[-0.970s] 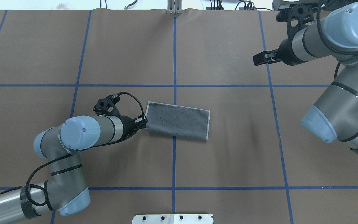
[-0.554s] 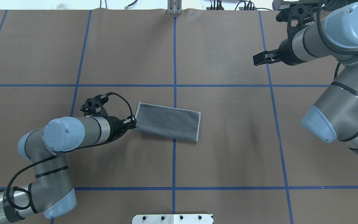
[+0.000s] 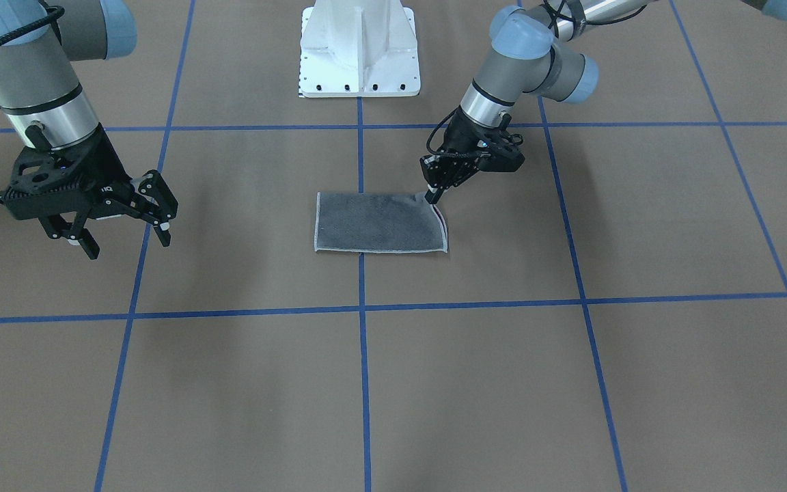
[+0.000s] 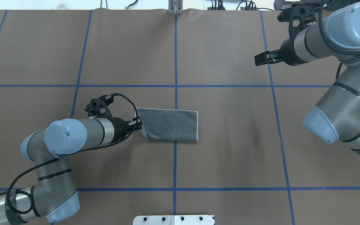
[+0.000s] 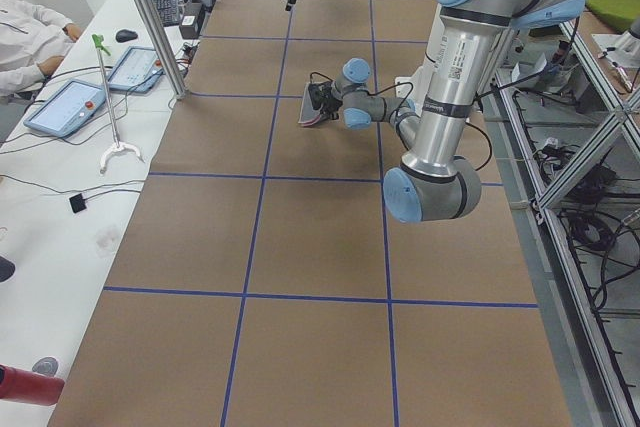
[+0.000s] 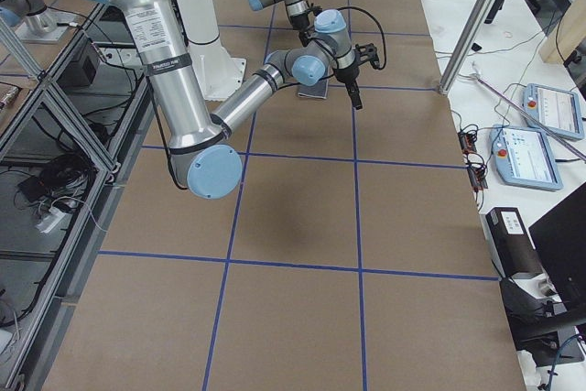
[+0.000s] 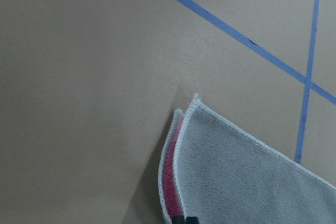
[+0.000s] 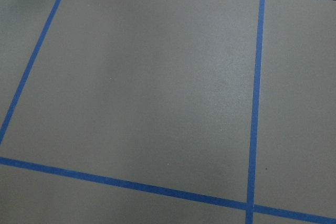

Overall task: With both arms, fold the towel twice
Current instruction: 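Lift the strip end with the left gripper and fold it over onto the other end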

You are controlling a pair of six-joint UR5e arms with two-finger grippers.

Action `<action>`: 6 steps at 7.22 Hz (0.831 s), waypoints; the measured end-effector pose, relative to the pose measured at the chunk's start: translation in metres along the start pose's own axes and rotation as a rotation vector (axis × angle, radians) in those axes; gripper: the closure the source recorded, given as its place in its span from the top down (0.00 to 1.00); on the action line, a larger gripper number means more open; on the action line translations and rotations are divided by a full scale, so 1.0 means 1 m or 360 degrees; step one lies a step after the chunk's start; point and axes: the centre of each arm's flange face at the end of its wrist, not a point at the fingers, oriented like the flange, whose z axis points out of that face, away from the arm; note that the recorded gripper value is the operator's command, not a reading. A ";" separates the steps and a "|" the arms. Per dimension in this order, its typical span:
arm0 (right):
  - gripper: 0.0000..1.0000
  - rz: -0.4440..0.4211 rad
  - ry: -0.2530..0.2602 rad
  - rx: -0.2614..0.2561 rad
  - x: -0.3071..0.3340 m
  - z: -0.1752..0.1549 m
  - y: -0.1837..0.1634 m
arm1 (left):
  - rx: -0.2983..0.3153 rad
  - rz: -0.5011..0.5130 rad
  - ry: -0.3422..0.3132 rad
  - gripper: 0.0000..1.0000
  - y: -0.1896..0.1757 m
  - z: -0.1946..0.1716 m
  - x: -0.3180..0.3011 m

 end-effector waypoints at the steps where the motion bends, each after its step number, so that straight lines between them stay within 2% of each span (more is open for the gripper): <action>1: 1.00 0.0003 0.0001 0.0000 0.000 0.000 0.000 | -0.0003 0.0001 0.0018 0.00 0.003 0.007 0.014; 6: 1.00 0.0007 0.0002 -0.0002 0.000 0.001 0.000 | 0.0006 0.0014 0.0065 0.00 0.019 0.022 0.068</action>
